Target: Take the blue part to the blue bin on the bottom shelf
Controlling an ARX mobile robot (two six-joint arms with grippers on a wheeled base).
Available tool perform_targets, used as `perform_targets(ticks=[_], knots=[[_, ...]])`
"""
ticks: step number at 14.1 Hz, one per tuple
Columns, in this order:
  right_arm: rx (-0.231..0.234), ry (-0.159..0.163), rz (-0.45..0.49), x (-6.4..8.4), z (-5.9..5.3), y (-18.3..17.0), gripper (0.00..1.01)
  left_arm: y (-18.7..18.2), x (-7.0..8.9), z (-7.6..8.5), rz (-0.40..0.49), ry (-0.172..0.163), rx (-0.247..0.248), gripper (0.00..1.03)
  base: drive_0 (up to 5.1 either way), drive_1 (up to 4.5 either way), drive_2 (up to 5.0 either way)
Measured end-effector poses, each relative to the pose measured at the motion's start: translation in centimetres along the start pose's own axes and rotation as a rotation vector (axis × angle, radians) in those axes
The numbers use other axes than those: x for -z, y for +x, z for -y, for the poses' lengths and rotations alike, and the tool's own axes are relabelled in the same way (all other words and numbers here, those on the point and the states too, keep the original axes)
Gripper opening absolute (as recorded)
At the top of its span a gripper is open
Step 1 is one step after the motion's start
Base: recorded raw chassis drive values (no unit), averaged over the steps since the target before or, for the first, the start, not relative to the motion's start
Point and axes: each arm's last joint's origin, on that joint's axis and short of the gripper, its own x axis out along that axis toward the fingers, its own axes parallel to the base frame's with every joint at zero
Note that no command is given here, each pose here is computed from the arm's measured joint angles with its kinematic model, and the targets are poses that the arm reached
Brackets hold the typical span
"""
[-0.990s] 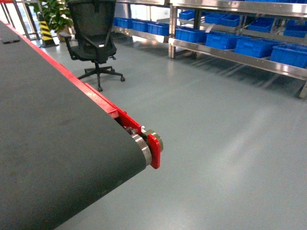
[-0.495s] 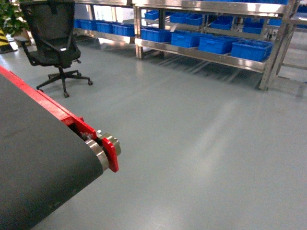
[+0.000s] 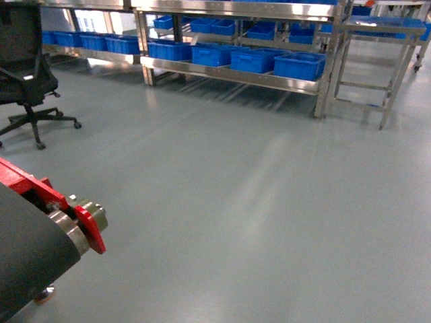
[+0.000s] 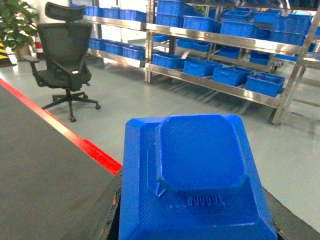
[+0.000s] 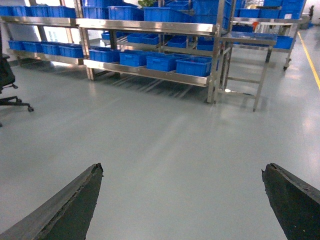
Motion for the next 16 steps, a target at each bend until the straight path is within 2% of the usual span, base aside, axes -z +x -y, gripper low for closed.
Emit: perform_targets(ticks=[16], knots=[[0.000, 0.000, 0.000, 0.00, 0.00, 0.00, 0.98, 0.00, 0.00, 0.00, 0.000, 0.000, 0.000, 0.44, -1.6, -1.60, -1.6]])
